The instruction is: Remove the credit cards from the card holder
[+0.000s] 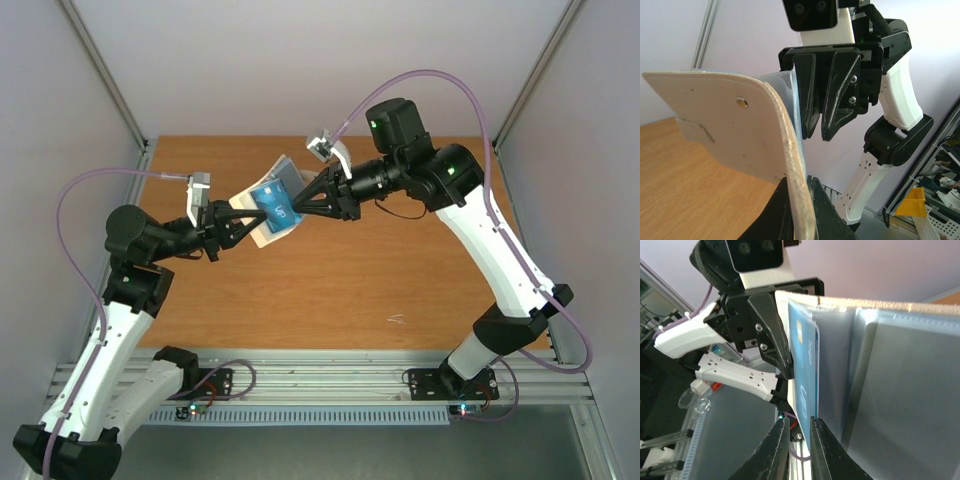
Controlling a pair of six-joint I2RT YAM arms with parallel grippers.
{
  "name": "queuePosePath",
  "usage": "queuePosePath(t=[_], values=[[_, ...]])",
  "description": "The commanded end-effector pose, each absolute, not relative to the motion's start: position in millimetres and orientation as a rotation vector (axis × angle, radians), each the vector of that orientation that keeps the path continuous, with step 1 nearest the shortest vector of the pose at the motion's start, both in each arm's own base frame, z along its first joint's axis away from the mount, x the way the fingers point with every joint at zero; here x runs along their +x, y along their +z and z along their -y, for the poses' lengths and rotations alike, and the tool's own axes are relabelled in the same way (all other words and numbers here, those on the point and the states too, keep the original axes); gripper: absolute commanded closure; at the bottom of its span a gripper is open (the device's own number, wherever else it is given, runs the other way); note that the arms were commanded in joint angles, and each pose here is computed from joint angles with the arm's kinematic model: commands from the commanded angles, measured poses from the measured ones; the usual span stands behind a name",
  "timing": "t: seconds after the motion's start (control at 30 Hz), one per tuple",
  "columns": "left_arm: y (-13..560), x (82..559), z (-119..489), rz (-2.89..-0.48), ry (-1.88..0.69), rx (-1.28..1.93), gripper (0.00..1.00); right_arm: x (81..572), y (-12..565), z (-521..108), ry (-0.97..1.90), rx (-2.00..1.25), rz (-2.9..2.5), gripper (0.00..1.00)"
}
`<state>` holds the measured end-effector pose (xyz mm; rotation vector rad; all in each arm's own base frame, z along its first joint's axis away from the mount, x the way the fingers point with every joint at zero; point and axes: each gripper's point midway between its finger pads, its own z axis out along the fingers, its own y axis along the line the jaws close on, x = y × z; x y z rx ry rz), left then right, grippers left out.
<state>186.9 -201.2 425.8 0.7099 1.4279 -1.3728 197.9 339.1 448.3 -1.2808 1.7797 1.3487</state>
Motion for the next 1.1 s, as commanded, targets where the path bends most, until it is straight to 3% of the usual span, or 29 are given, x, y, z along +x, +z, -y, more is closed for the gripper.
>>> queuePosePath(t=[0.0, 0.9, 1.07], values=[[439.9, 179.2, 200.0, -1.341, -1.342, 0.753, 1.0, 194.5, 438.7, -332.2, 1.308, -1.293, -1.813, 0.89], [439.2, 179.8, 200.8, -1.339, -1.34, 0.763, 1.0, 190.0, 447.5, -348.2, 1.416, -1.33, -1.715, 0.99], [435.1, 179.4, 201.5, -1.351, -1.351, 0.765, 0.91, 194.1, 449.0, -338.3, 1.401, -1.299, -1.724, 0.99]])
